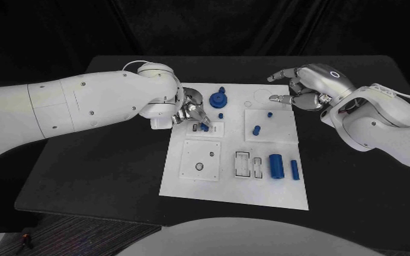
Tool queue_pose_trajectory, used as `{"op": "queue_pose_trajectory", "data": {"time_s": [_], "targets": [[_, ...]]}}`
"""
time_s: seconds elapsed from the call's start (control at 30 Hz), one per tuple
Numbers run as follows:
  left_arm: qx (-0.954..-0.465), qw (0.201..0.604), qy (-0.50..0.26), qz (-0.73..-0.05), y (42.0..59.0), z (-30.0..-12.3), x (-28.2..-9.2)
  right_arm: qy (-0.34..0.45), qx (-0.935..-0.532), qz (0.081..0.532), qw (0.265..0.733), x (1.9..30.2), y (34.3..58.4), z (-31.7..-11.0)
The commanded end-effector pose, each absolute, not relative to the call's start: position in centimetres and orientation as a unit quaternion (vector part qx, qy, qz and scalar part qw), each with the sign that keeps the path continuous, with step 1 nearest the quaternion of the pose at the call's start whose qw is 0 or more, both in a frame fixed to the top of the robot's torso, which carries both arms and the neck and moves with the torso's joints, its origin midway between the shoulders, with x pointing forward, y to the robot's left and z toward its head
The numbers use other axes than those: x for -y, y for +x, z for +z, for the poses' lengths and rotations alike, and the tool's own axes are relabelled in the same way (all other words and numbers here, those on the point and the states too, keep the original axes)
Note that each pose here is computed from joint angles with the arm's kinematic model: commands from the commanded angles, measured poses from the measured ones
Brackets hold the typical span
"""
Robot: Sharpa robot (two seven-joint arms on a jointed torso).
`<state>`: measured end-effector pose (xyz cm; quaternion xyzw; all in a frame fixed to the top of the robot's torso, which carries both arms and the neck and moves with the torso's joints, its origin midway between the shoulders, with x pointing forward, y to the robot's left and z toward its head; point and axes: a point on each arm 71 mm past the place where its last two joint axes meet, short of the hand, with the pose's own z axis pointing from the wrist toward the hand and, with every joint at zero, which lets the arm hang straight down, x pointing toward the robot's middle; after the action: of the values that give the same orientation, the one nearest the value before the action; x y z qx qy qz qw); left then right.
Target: Assemble the parts on the task board
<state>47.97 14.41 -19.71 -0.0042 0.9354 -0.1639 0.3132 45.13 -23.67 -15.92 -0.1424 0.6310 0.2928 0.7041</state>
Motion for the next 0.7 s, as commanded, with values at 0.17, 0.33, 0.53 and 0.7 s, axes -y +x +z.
{"op": "queue_pose_trajectory", "data": {"time_s": [0.17,0.33,0.53,0.7], "targets": [[-0.935,0.308,0.001,-0.174,47.85,-19.74,-14.18,-0.139,-0.636,0.287,0.703,23.69,45.16,-16.07],[-0.937,0.305,0.003,-0.172,47.76,-19.81,-14.26,-0.139,-0.637,0.286,0.703,23.67,45.17,-16.09],[-0.938,0.303,0.004,-0.171,47.69,-19.87,-14.23,-0.139,-0.638,0.286,0.702,23.61,45.2,-16.11],[-0.938,0.301,0.006,-0.171,47.64,-19.89,-14.2,-0.138,-0.638,0.285,0.702,23.63,45.2,-16.12]]}}
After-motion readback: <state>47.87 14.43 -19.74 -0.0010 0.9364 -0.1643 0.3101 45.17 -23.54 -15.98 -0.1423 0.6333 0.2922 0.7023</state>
